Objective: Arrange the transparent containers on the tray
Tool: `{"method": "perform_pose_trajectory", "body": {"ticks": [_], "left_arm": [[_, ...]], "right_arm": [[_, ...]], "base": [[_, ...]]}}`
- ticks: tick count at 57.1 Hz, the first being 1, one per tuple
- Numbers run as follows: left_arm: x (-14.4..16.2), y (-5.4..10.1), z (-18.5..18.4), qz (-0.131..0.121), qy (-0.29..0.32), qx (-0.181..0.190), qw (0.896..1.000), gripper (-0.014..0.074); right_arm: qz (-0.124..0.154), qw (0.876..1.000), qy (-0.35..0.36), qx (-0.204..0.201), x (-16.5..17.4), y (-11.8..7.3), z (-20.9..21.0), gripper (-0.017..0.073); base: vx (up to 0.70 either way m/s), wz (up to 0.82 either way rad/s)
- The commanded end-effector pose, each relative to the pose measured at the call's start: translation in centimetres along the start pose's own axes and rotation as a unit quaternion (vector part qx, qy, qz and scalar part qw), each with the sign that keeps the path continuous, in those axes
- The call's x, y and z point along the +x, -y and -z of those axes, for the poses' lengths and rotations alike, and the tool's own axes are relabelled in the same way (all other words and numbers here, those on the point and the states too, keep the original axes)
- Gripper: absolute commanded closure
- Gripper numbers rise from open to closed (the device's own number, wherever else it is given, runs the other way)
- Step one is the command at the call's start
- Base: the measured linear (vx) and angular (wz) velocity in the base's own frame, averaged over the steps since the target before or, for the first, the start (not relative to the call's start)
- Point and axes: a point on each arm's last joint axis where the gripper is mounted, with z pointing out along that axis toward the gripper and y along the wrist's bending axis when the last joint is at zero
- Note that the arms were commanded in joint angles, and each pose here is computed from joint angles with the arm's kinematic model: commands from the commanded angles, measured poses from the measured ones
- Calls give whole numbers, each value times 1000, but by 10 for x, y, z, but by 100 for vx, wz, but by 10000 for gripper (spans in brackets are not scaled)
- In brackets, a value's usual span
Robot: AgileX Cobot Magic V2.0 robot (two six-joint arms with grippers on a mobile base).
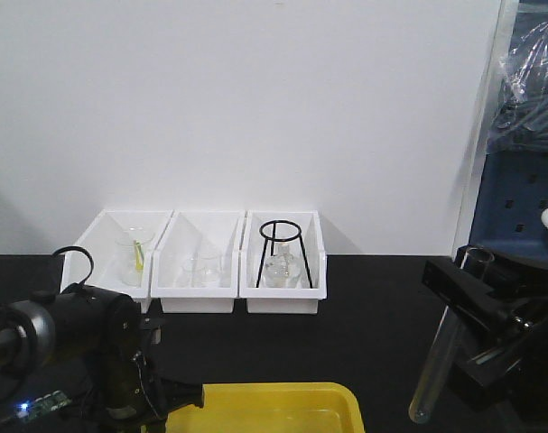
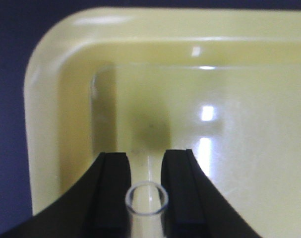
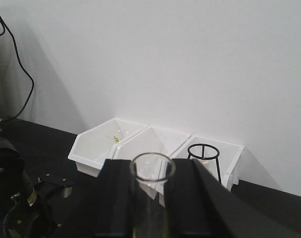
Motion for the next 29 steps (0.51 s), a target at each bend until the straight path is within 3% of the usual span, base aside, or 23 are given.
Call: {"method": "perform_pose_trajectory", "body": {"ticks": [1,14,29], "left_arm": [[-6,5,28,-11,41,20,999,416],[-7,2,28,-29,42,4,999,255],[-6,-2,38,-42,50,-16,998,238]], "right_arm": [[1,999,50,-19,-19,-4,3,571],[1,999,45,-15,-18,-3,3,571],[-1,1000,22,-9,-10,-1,-5,571]], "base": [[0,0],[0,0],[0,0]]}}
